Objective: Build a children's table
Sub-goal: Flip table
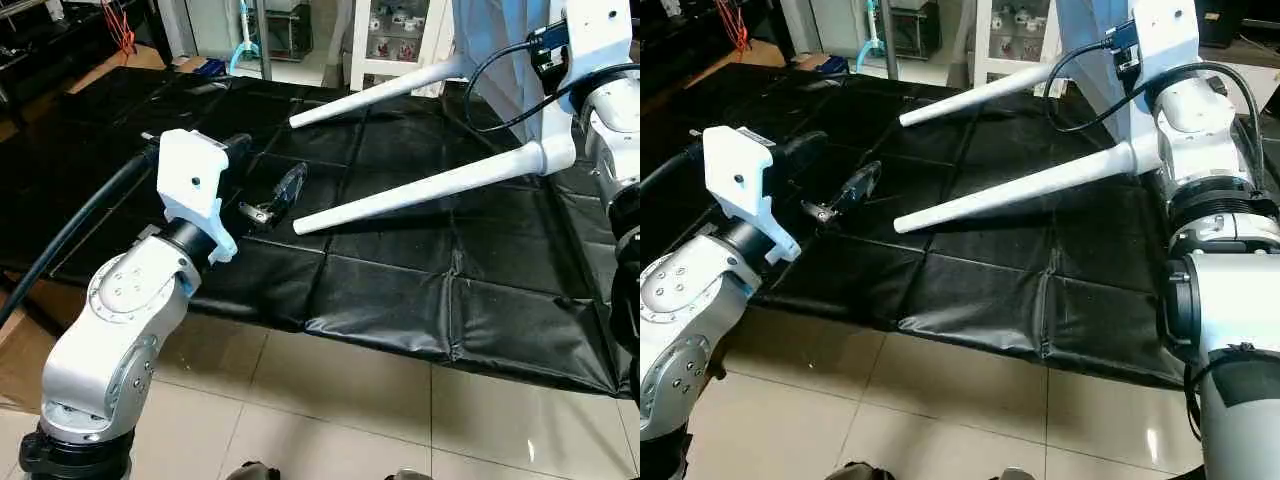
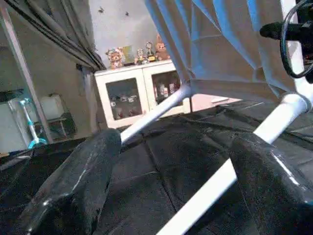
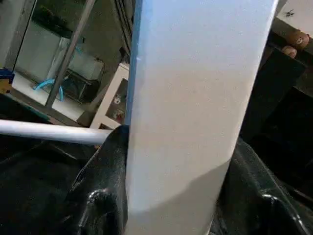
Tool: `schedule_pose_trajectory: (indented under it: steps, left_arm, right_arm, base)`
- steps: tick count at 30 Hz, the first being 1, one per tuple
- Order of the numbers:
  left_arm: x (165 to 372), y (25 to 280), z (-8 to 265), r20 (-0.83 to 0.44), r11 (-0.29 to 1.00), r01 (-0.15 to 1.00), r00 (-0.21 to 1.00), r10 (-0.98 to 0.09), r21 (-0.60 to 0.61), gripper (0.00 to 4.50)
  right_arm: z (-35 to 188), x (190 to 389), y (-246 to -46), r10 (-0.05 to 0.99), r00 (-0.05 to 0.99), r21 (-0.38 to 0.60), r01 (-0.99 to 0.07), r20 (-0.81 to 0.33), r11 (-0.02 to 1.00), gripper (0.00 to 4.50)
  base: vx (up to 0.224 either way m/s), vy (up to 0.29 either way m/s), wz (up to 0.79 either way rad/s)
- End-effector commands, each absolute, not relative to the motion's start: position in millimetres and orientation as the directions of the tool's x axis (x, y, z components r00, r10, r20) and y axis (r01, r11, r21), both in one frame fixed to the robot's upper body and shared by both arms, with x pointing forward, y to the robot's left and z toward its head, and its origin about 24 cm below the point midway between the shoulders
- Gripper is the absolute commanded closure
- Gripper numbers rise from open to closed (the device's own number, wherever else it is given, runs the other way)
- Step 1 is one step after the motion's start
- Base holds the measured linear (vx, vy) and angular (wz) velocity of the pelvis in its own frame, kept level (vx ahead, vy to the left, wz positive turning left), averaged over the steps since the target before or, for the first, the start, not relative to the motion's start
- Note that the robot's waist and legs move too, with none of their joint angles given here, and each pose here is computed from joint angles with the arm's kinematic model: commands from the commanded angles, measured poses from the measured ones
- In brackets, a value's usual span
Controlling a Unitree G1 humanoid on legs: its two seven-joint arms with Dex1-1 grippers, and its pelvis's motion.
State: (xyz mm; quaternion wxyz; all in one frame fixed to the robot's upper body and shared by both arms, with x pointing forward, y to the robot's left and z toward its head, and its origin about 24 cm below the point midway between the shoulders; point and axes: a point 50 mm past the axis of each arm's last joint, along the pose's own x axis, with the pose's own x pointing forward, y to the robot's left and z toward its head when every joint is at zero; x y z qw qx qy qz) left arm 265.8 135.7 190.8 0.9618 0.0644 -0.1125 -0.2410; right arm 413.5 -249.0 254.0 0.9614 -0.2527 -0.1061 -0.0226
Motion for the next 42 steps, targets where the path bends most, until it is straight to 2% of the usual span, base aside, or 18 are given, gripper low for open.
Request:
schedule_pose_trajectory:
  steps: [1,3,4,5,8,18,19,25,28,42]
  left_arm:
    - [265.6,137.1,193.0,0.194,0.88,0.438,0.861,-0.469,0.185,0.5]
    - [265.9,137.6,193.6,0.197,0.882,0.433,0.863,-0.465,0.185,0.5]
    - [269.0,144.6,191.8,0.197,0.915,0.364,0.898,-0.394,0.174,0.5]
    - [270.7,150.4,189.9,0.194,0.935,0.313,0.919,-0.342,0.165,0.5]
    - [272.9,157.6,188.8,0.193,0.953,0.26,0.938,-0.288,0.157,0.5]
    - [275.5,153.7,190.8,0.203,0.952,0.263,0.935,-0.291,0.154,0.5]
    - [275.4,154.3,191.7,0.206,0.953,0.261,0.935,-0.289,0.155,0.5]
    - [273.4,156.1,192.0,0.206,0.953,0.255,0.936,-0.286,0.162,0.5]
    - [273.2,155.2,191.9,0.208,0.954,0.255,0.936,-0.285,0.16,0.5]
    - [272.3,153.5,191.0,0.213,0.953,0.262,0.933,-0.29,0.153,0.5]
  right_arm:
    - [293.2,408.9,-242.1,0.055,0.932,-0.535,0.156,0.358,0.83,2.54]
    - [295.8,408.9,-241.5,0.061,0.931,-0.549,0.158,0.359,0.821,2.54]
    - [314.8,409.8,-230.9,0.122,0.929,-0.599,0.121,0.348,0.791,2.54]
    - [321.4,410.5,-224.5,0.158,0.93,-0.613,0.085,0.331,0.785,2.54]
    - [321.9,411.5,-219.3,0.192,0.932,-0.626,0.046,0.307,0.778,2.54]
    - [329.9,409.5,-217.8,0.209,0.921,-0.651,0.06,0.328,0.757,2.55]
    - [338.3,407.9,-216.4,0.216,0.917,-0.689,0.083,0.336,0.72,2.55]
    - [375.6,399.4,-212.8,0.209,0.902,-0.77,0.18,0.377,0.612,2.55]
    - [385.8,396.7,-211.5,0.206,0.903,-0.8,0.206,0.377,0.563,2.55]
    - [387.6,397.5,-212.0,0.174,0.926,-0.882,0.244,0.336,0.403,2.65]
  base:
    - [0.0,0.0,0.0]
    - [0.0,0.0,0.0]
    - [0.0,0.0,0.0]
    - [0.0,0.0,0.0]
    - [0.0,0.0,0.0]
    - [0.0,0.0,0.0]
    - [0.0,0.0,0.0]
    - [0.0,0.0,0.0]
    - [0.0,0.0,0.0]
    - [0.0,0.0,0.0]
